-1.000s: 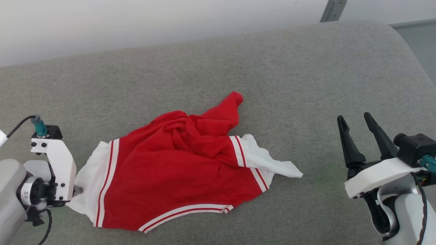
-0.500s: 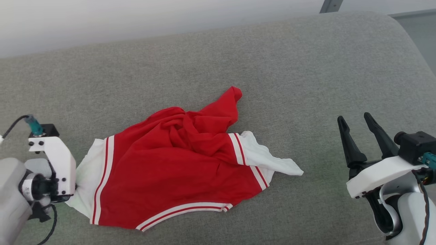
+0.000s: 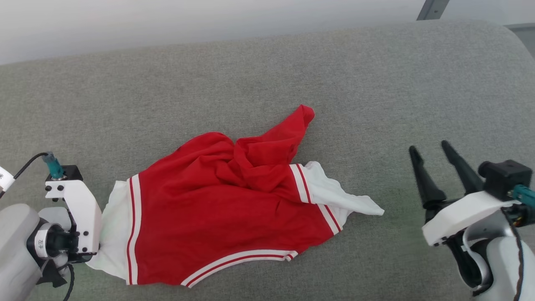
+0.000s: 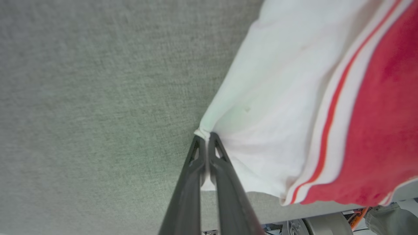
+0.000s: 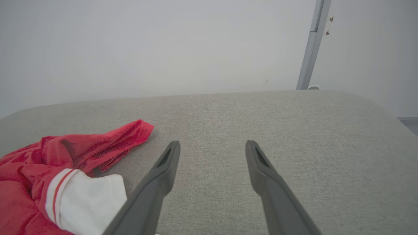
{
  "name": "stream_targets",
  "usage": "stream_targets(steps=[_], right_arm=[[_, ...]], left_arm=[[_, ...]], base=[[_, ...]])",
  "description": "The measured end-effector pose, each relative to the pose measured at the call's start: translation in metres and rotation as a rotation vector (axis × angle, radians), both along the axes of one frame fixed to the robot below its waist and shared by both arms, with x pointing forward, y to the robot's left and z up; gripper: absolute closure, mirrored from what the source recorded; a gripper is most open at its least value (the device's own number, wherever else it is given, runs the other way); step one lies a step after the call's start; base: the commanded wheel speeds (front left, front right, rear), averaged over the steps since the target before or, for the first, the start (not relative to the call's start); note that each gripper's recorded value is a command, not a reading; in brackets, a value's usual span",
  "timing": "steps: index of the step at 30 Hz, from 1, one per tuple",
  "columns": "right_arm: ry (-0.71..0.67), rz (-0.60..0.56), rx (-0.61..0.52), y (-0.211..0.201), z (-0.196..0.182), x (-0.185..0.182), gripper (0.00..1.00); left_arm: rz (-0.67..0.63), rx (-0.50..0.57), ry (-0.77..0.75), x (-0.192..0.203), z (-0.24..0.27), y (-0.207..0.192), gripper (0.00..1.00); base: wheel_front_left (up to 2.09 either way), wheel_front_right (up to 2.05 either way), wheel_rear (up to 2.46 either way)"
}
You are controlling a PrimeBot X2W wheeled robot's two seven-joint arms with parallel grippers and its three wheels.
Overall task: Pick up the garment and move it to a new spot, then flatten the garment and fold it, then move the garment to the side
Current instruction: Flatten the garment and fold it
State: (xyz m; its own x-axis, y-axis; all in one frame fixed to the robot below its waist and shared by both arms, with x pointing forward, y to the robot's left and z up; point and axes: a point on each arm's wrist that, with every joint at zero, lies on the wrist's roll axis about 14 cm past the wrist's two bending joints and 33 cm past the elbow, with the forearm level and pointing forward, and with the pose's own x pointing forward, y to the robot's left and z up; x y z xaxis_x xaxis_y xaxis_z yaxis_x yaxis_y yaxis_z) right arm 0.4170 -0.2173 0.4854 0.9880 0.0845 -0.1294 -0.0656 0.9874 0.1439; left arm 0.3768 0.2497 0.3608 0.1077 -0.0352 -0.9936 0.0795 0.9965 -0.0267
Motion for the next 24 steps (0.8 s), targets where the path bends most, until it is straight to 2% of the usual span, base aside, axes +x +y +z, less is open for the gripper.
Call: stream_targets(steps=[4,10,18,24], right_arm=[[0.045,0.057,0.010,0.015,-0.006,-0.001,0.00],[0.244,0.255,0.037,0.059,-0.029,-0.020,0.00],[0.483,0.397,-0.052,0.072,-0.053,-0.036,0.00],[0.633,0.436,-0.138,0.071,-0.080,-0.032,0.00]], left_arm=[[0.002,-0.002,-0.007,-0.002,0.000,-0.001,1.00],[0.004,-0.007,-0.009,-0.006,-0.001,-0.007,1.00],[0.009,-0.026,-0.010,-0.008,-0.004,-0.013,1.00],[0.008,-0.036,-0.014,-0.005,-0.006,-0.015,1.00]], base=[[0.00,0.00,0.00],[0.00,0.00,0.00],[0.00,0.00,0.00],[0.00,0.00,0.00]])
